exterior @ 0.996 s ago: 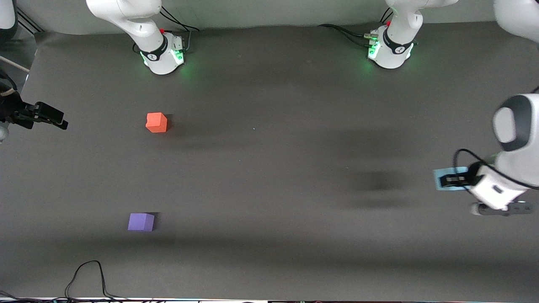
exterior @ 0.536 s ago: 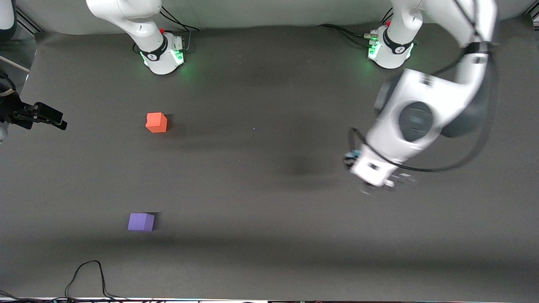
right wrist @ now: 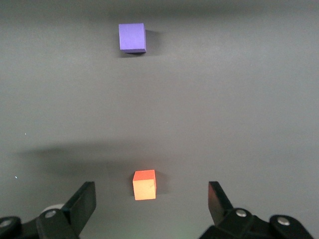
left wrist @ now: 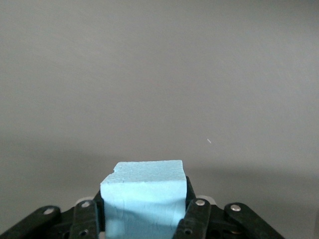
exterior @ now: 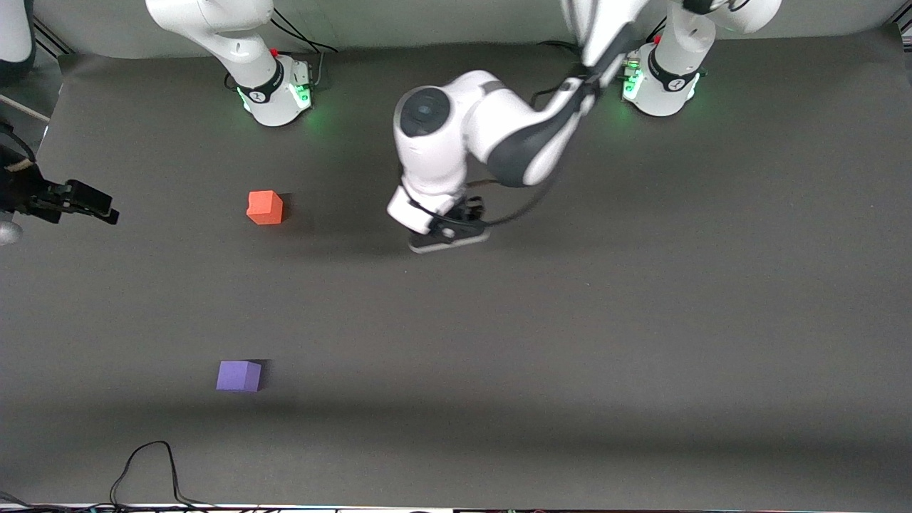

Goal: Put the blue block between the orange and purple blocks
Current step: 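Lift the blue cube and carry it toward the table's middle, then lower the blue cube while the right gripper reaches toward it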

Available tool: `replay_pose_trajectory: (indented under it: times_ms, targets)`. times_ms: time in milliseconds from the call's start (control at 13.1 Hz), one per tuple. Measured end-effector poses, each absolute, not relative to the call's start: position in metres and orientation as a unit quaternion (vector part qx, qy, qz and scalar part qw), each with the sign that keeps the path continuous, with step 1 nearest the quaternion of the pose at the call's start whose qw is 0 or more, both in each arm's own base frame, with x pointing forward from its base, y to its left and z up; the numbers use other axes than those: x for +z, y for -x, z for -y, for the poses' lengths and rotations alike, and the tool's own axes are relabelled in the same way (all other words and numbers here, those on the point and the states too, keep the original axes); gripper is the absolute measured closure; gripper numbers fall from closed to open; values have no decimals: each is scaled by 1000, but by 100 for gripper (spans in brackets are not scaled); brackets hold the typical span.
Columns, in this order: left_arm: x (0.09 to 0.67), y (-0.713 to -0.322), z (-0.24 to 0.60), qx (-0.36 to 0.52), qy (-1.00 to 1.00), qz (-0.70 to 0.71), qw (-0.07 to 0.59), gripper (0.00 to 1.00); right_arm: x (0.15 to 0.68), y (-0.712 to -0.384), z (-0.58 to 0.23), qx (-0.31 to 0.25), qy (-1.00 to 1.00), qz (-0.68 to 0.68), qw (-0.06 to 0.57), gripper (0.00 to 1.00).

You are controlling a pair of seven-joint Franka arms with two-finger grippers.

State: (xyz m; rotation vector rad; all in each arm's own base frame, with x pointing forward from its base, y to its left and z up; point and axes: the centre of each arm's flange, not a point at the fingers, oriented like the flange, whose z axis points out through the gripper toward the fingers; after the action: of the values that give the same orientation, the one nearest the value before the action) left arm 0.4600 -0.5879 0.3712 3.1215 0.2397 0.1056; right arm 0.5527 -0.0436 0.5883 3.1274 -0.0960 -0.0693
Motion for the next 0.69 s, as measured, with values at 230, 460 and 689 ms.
replay_pose_trajectory:
  times_ms: [230,460,689]
  targets:
    - [306,-437,625,49,-998,-47,19,44,593,-554,45,-17,-999,29,6,0]
    - [257,-442,627,58,-997,-38,14,44,591,-554,43,-20,-999,28,4,0]
    - [224,-440,626,57,-998,-31,-1,44,581,-558,37,-29,-999,23,3,0]
